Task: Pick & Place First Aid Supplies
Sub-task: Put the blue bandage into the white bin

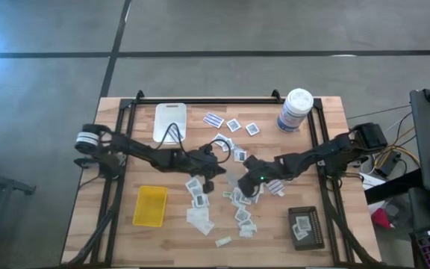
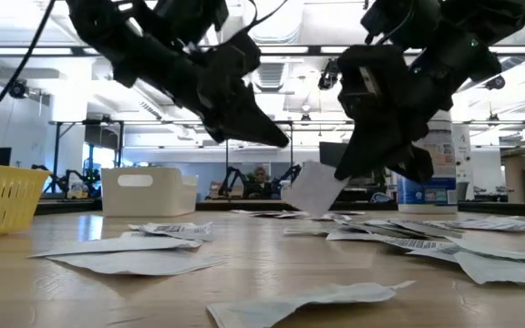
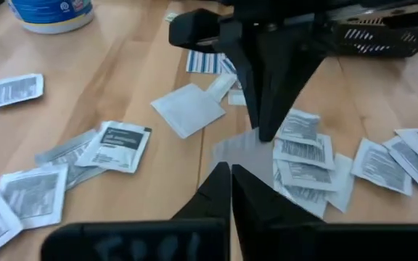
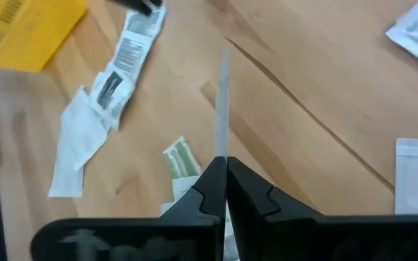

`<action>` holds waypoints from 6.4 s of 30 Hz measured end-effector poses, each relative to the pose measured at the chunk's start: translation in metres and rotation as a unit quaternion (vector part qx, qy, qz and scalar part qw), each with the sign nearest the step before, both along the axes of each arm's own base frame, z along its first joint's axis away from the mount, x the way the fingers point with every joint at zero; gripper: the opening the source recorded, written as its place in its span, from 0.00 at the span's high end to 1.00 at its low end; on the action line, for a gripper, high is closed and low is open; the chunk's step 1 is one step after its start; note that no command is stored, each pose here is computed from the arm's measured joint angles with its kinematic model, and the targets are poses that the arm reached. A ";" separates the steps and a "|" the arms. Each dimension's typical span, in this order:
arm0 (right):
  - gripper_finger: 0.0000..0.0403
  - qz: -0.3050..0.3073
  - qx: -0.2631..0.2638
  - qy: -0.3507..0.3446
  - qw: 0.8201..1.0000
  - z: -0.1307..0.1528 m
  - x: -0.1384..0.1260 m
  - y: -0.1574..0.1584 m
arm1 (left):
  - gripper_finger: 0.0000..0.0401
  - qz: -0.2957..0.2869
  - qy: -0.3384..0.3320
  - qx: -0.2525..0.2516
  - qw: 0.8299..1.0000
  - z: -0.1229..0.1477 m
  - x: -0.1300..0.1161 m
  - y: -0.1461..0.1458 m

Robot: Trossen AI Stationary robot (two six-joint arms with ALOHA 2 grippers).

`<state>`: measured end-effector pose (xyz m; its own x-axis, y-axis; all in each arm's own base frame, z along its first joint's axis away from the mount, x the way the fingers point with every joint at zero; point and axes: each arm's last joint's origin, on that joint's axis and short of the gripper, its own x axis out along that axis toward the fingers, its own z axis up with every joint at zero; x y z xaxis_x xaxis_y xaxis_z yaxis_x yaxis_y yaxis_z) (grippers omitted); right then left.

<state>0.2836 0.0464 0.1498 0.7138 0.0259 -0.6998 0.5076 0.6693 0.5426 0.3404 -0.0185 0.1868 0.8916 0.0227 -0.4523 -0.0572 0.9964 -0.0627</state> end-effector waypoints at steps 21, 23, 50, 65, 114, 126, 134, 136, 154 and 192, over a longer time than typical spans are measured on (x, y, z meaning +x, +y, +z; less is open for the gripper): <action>0.98 0.104 -0.083 -0.060 0.989 0.031 -0.010 0.010 | 0.65 -0.020 0.008 -0.117 0.993 0.017 -0.011 -0.003; 0.98 0.115 -0.079 -0.061 0.988 0.031 -0.010 0.012 | 0.65 -0.010 0.009 -0.134 0.991 0.017 -0.011 -0.003; 0.98 0.118 -0.071 -0.127 0.982 0.023 0.009 0.020 | 0.67 -0.086 0.013 -0.156 0.984 0.018 -0.011 -0.008; 0.98 0.119 -0.074 -0.133 0.981 0.024 0.009 0.020 | 0.99 -0.101 0.012 -0.148 0.984 0.018 -0.011 -0.008; 0.98 0.101 -0.059 -0.121 0.986 0.027 0.007 0.014 | 1.00 0.118 0.125 0.087 0.981 0.043 -0.063 0.012; 0.98 0.101 -0.059 -0.120 0.986 0.027 0.007 0.014 | 1.00 0.305 0.171 0.266 0.898 0.067 -0.107 0.027; 0.98 0.100 -0.060 -0.120 0.986 0.027 0.007 0.014 | 1.00 0.353 0.207 0.323 0.854 0.056 -0.108 0.035; 0.98 0.100 -0.060 -0.120 0.986 0.027 0.007 0.014 | 1.00 0.356 0.222 0.329 0.846 0.049 -0.109 0.039; 0.98 0.099 -0.059 -0.121 0.986 0.027 0.007 0.014 | 1.00 0.353 0.318 0.331 0.815 -0.011 -0.110 0.060; 0.62 0.093 -0.079 -0.120 0.985 0.026 0.009 0.005 | 0.83 0.294 0.356 0.265 0.846 -0.007 -0.094 0.082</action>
<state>0.2922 0.0510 0.1761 0.8523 0.0763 -0.5174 0.2381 0.8243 0.5137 0.2468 0.0631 0.1799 0.1612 0.7362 -0.6572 -0.3877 0.6596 0.6439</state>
